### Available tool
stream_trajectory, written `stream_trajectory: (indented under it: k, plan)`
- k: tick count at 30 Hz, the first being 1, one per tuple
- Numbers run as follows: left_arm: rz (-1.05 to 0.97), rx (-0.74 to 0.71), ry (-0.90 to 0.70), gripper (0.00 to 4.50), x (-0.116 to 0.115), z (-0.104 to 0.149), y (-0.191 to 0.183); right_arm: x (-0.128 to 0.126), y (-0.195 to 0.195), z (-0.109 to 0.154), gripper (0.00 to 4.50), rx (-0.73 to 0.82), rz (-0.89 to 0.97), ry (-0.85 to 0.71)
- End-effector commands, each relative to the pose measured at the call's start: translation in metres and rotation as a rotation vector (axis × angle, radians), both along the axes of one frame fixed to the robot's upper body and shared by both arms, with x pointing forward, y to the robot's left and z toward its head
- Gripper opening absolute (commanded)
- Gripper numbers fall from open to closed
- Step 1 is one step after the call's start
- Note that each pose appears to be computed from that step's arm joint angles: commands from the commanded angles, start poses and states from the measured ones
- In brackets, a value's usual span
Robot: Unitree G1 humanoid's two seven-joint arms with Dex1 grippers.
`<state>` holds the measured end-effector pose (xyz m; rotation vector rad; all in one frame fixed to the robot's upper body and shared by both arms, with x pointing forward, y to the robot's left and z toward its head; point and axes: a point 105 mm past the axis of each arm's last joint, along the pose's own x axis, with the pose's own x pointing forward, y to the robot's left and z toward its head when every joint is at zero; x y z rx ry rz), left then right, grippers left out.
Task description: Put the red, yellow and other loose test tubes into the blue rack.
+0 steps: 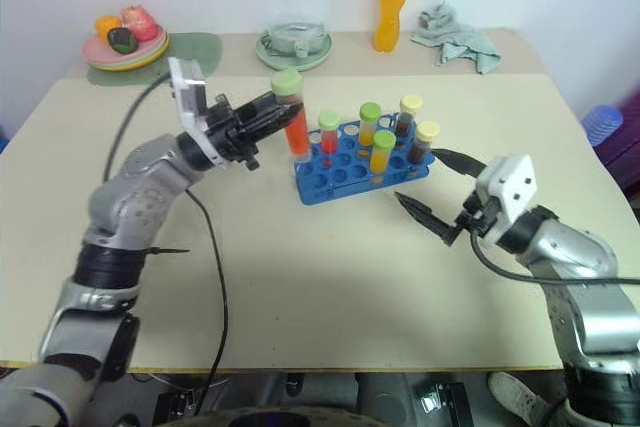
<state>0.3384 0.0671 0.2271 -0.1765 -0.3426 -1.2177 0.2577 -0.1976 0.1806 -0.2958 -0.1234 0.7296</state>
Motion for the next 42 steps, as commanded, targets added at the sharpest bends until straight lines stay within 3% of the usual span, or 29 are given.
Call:
stream_trajectory:
  k: [1,7,15,42]
  plan:
    - [-0.064,0.045,-0.088,0.74,0.004,0.002,-0.011,-0.014,0.000,0.013,4.50,0.005,-0.012,-0.033]
    - [-0.125,0.125,-0.115,0.74,0.019,-0.022,-0.040,-0.045,-0.005,0.001,4.50,0.000,-0.040,0.078]
    - [-0.142,0.149,-0.137,0.74,0.025,-0.033,-0.068,-0.050,-0.005,0.001,4.50,0.011,-0.077,0.079]
    - [-0.014,0.210,-0.057,0.74,0.032,-0.069,-0.045,-0.047,-0.002,-0.010,4.50,0.009,-0.051,0.109]
